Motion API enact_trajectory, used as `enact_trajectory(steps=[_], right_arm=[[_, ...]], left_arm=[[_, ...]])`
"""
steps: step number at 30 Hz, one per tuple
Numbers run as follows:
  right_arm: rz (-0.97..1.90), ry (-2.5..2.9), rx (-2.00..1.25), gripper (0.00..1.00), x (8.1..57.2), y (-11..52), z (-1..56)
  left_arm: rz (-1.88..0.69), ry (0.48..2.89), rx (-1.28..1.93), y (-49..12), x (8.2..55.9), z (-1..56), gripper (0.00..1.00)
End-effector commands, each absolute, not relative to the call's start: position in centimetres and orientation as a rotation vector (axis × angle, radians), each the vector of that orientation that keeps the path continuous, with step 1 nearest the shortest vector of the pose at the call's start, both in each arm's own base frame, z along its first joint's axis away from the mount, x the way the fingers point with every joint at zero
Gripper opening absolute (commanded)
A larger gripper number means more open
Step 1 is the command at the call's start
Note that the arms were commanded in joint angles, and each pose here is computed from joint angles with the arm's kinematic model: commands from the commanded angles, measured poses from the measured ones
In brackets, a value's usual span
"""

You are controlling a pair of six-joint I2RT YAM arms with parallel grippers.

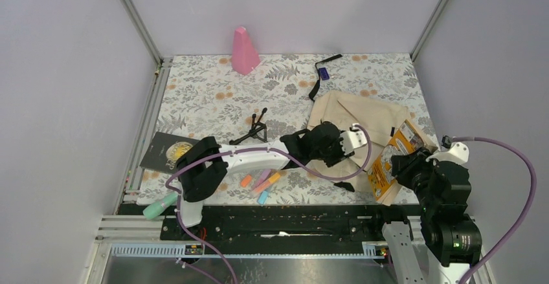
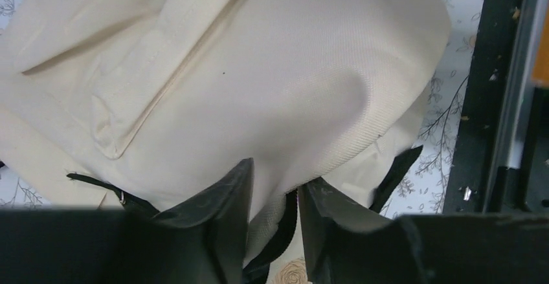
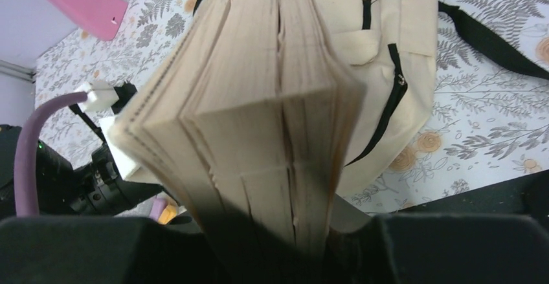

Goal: Pack the student bag
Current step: Place the book in the student bag.

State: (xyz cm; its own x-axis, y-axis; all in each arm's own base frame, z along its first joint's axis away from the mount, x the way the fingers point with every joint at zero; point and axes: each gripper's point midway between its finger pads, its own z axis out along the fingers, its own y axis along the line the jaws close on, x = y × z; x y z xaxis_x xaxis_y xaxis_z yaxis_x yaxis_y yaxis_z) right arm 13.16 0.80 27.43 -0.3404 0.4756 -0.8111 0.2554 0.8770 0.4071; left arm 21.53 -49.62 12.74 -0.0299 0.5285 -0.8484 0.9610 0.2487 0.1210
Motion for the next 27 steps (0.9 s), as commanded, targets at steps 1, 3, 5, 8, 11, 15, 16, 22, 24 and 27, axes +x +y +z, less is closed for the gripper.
enact_trajectory(steps=[1, 3, 5, 8, 11, 15, 16, 22, 24, 27], right_arm=[[0.340, 1.865, 0.542, 0.00, 13.1, 1.8, 29.1], [0.392, 1.861, 0.521, 0.00, 12.7, 2.6, 29.5], [0.461, 1.872, 0.494, 0.00, 12.4, 3.7, 29.6], [0.562, 1.915, 0.504, 0.00, 12.2, 5.2, 28.3], [0.645, 1.942, 0.551, 0.00, 12.0, 6.2, 26.4], [0.769, 1.882, 0.561, 0.00, 11.3, 7.5, 26.4], [0.806, 1.883, 0.562, 0.00, 11.3, 8.0, 26.2], [0.998, 1.983, 0.561, 0.00, 11.6, 10.6, 23.1], [1.052, 1.979, 0.583, 0.00, 12.2, 11.1, 22.2], [1.150, 1.956, 0.619, 0.00, 13.3, 11.8, 21.2]], left_arm=[[-0.691, 1.584, 1.275, -52.0, 22.7, 17.9, 0.24], [-0.658, 1.606, 1.244, -52.1, 23.6, 18.0, 0.09], [-0.622, 1.629, 1.203, -52.3, 24.7, 18.3, 0.00], [-0.642, 1.675, 1.151, -52.7, 25.7, 19.5, 0.00], [-0.750, 1.680, 1.077, -53.4, 26.3, 21.6, 0.00], [-0.906, 1.697, 1.004, -53.9, 27.0, 23.3, 0.00], [-0.937, 1.708, 0.996, -53.9, 27.2, 23.5, 0.00], [-1.022, 1.733, 0.933, -53.0, 28.9, 25.4, 0.00], [-1.033, 1.729, 0.922, -52.7, 29.2, 26.0, 0.00], [-1.070, 1.717, 0.915, -52.4, 29.3, 26.9, 0.00]])
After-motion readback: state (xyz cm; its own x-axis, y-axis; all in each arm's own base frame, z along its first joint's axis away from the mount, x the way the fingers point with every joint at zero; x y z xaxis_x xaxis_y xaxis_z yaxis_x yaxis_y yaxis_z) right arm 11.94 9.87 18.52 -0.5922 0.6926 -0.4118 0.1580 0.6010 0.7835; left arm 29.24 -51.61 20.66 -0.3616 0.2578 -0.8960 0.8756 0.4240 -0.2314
